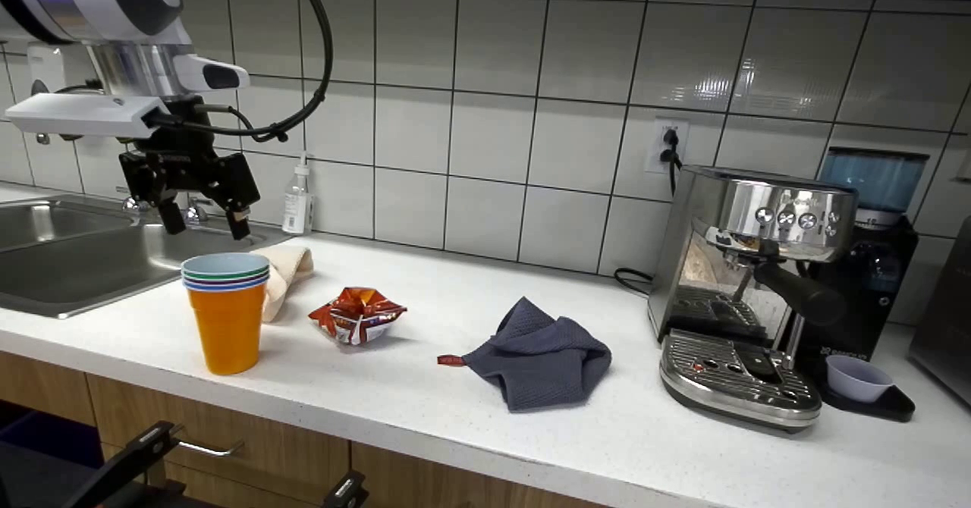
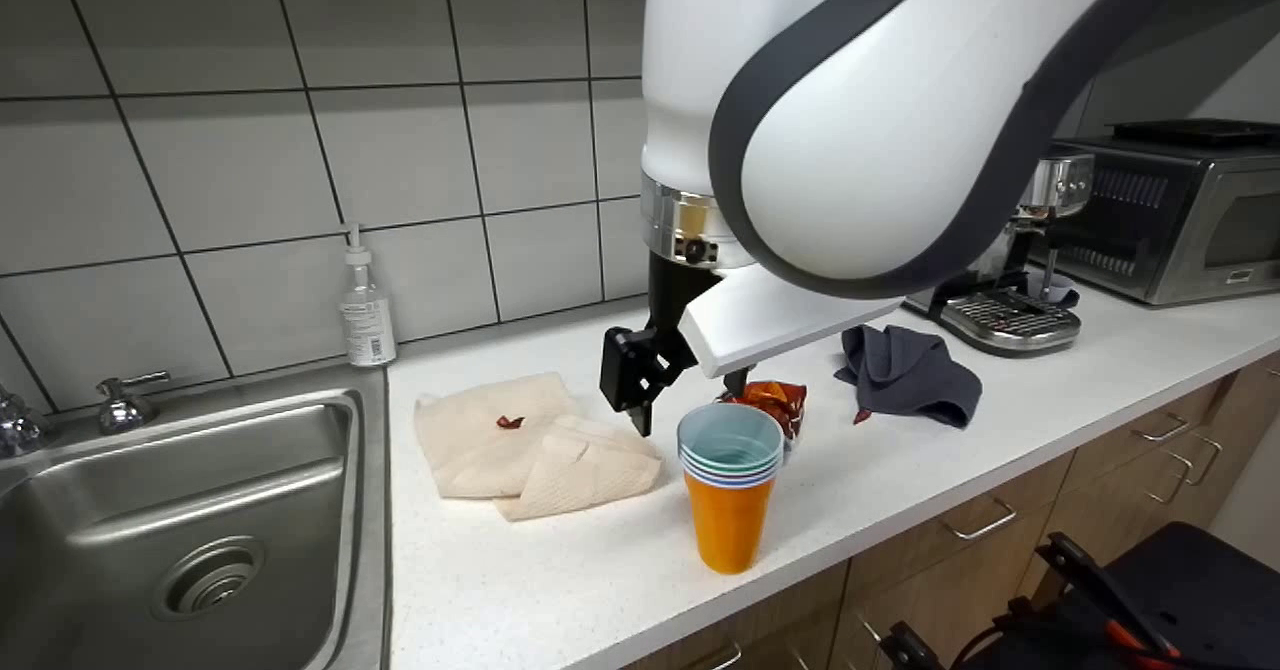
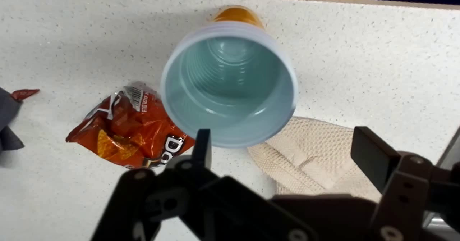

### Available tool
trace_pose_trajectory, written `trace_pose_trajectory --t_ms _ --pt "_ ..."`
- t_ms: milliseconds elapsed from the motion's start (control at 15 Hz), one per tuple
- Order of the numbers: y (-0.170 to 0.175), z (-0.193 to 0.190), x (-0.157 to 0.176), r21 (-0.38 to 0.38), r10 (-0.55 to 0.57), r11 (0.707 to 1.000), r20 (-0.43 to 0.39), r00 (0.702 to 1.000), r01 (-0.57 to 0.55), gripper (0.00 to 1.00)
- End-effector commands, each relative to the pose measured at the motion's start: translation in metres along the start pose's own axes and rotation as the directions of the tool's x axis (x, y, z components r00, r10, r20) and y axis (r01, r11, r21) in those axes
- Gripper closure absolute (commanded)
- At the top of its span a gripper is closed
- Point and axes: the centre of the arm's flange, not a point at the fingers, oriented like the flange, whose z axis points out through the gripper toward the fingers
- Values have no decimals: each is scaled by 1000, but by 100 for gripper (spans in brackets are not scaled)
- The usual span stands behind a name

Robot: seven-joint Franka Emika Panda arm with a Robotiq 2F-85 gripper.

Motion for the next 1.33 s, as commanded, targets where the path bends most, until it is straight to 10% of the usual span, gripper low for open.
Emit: trace_pose_trajectory --t_ms 0,1267 --pt "16 -13 0 15 61 998 -11 998 -61 0" --pt "52 -59 14 32 171 985 -118 978 -168 0"
